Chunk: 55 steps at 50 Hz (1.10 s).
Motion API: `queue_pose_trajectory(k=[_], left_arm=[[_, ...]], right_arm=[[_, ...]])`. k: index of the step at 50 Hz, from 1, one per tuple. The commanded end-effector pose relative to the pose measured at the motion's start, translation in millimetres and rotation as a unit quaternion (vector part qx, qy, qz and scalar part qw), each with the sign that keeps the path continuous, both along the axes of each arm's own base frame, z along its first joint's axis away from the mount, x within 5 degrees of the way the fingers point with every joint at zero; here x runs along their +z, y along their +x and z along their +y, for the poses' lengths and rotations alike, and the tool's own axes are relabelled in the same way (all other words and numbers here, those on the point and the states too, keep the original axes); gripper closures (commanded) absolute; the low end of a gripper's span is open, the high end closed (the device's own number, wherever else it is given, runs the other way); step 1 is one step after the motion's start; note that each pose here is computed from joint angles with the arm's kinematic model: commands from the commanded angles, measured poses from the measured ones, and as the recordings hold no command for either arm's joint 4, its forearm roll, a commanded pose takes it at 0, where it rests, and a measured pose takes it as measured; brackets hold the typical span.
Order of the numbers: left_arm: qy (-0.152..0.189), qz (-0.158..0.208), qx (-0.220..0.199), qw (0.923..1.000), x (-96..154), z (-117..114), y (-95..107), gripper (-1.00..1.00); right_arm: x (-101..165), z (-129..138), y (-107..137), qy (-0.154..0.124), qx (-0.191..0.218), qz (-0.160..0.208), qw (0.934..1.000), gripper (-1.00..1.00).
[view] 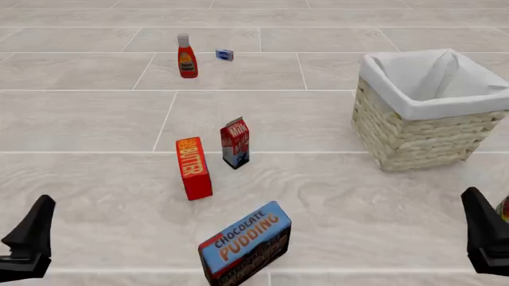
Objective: Pick the milk and place it in the basket.
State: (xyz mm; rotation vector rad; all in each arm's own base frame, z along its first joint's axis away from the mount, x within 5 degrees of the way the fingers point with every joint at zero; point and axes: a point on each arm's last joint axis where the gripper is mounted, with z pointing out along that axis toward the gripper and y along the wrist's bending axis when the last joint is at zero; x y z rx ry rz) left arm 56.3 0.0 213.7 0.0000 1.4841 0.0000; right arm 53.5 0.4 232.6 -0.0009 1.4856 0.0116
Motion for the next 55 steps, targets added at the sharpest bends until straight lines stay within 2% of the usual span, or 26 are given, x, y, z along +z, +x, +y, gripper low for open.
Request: queue_pose_trajectory(k=[1,3,5,6,10,11,13,16,18,19,21,24,27,30,37,46,48,51,53,55], left_arm=[[0.0,0.0,0.0,1.0,1,0,0,-1.0],[0.0,0.001,0.0,1.0,1,0,0,-1.0],[0.0,0.0,0.0,1.0,1,0,0,-1.0],[0.0,0.0,0.0,1.0,1,0,0,-1.0],[0.0,0.0,0.0,1.0,1,0,0,-1.0],[0.0,0.0,0.0,1.0,1,0,0,-1.0],[0.0,0.0,0.0,1.0,1,0,0,-1.0],[0.0,0.0,0.0,1.0,1,0,0,-1.0],[0.0,0.0,0.0,1.0,1,0,0,-1.0],[0.0,0.0,0.0,1.0,1,0,0,-1.0],[0.0,0.001,0.0,1.0,1,0,0,-1.0],[0.0,0.001,0.0,1.0,1,0,0,-1.0],[0.0,0.0,0.0,1.0,1,0,0,-1.0],[0.0,0.0,0.0,1.0,1,0,0,-1.0],[0.0,0.0,0.0,1.0,1,0,0,-1.0],[0.0,0.0,0.0,1.0,1,0,0,-1.0],[0.0,0.001,0.0,1.0,1,0,0,-1.0],[0.0,0.001,0.0,1.0,1,0,0,-1.0],[0.0,0.0,0.0,1.0,1,0,0,-1.0],[0.0,0.0,0.0,1.0,1,0,0,-1.0]], right_arm=[[-4,2,12,-0.006,0.015,0.002,0.9999,-1.0],[-2,3,15,-0.005,0.021,0.002,0.9998,-1.0],[1,7,30,-0.01,0.042,0.005,0.9991,-1.0],[3,7,34,-0.019,0.04,0.007,0.999,-1.0],[14,18,53,-0.044,0.079,0.021,0.9957,-1.0],[14,18,54,-0.044,0.079,0.021,0.9957,-1.0],[19,24,65,-0.038,0.094,0.036,0.9942,-1.0],[28,30,79,-0.047,0.107,0.046,0.9921,-1.0],[31,37,98,-0.037,0.115,0.085,0.989,-1.0],[41,39,93,-0.036,0.127,0.064,0.9892,-1.0],[45,41,94,-0.043,0.133,0.061,0.9882,-1.0],[54,52,103,-0.049,0.156,0.068,0.9842,-1.0],[62,62,112,-0.068,0.174,0.07,0.98,-1.0],[66,74,122,-0.097,0.195,0.076,0.973,-1.0],[79,95,138,-0.119,0.226,0.086,0.963,-1.0],[100,115,151,-0.126,0.25,0.088,0.9559,-1.0],[102,125,154,-0.131,0.265,0.092,0.9509,-1.0],[107,132,160,-0.125,0.271,0.094,0.9499,-1.0],[110,143,164,-0.111,0.285,0.107,0.9461,-1.0],[111,145,166,-0.116,0.284,0.106,0.9456,-1.0]])
